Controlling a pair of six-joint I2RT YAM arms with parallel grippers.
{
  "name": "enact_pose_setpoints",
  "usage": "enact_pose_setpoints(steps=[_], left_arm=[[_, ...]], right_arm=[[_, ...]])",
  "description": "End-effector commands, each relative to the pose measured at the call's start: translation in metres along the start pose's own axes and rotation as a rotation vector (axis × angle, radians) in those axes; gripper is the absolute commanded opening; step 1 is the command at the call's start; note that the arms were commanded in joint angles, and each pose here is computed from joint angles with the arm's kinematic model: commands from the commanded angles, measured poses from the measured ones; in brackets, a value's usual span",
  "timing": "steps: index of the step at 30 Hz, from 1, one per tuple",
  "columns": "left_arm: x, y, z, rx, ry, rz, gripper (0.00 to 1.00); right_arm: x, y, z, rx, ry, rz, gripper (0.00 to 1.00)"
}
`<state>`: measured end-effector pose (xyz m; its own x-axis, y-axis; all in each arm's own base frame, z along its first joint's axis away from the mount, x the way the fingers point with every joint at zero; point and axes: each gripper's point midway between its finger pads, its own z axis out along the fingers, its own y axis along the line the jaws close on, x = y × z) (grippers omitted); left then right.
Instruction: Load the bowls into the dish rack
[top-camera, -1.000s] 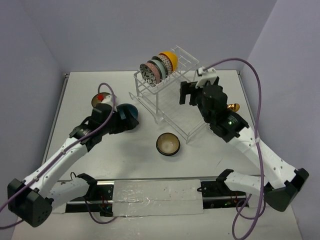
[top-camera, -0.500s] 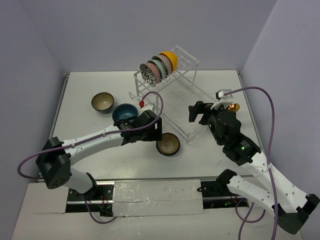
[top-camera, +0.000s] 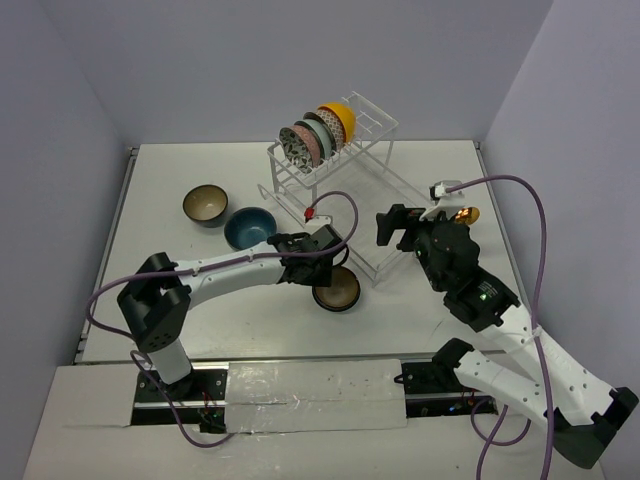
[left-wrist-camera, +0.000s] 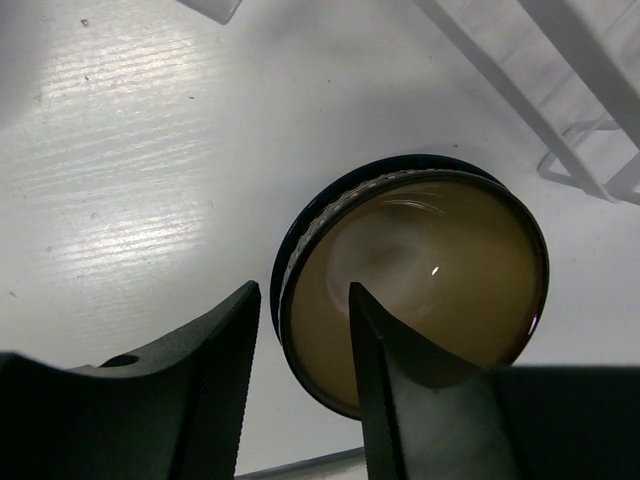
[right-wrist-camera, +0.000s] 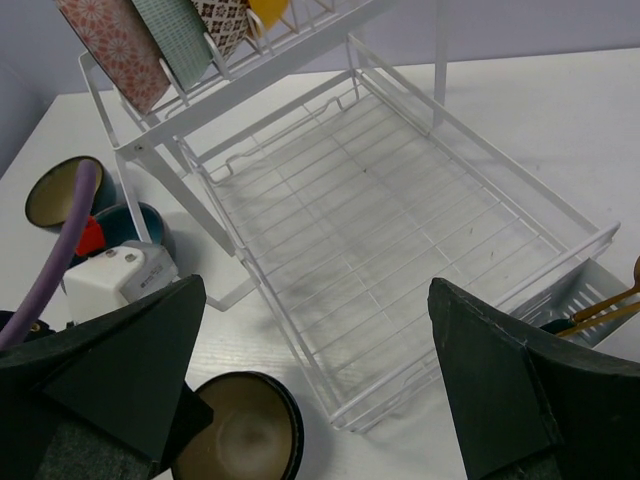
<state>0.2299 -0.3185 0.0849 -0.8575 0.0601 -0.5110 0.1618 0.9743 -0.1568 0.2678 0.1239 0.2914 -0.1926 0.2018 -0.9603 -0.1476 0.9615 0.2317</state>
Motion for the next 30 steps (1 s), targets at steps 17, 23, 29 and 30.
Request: enact_pose_setpoints(steps=[17, 23, 29, 30], left_arm=[[-0.003, -0.006, -0.001, -0.038, -0.021, 0.041, 0.22], [-0.008, -0.003, -0.007, -0.048, -0.042, 0.042, 0.00], [-0.020, 0.012, -0.025, -0.085, -0.107, 0.042, 0.00], [-0.026, 0.014, -0.033, -0.080, -0.130, 0.035, 0.00]], right_arm=[[-0.007, 0.005, -0.003, -0.030, -0.036, 0.029, 1.00], [-0.008, 0.005, -0.003, -0.030, -0.042, 0.032, 0.99], [-0.004, 0.006, -0.002, -0.039, -0.028, 0.027, 0.99], [-0.003, 0.007, -0.001, -0.041, -0.025, 0.026, 0.99]])
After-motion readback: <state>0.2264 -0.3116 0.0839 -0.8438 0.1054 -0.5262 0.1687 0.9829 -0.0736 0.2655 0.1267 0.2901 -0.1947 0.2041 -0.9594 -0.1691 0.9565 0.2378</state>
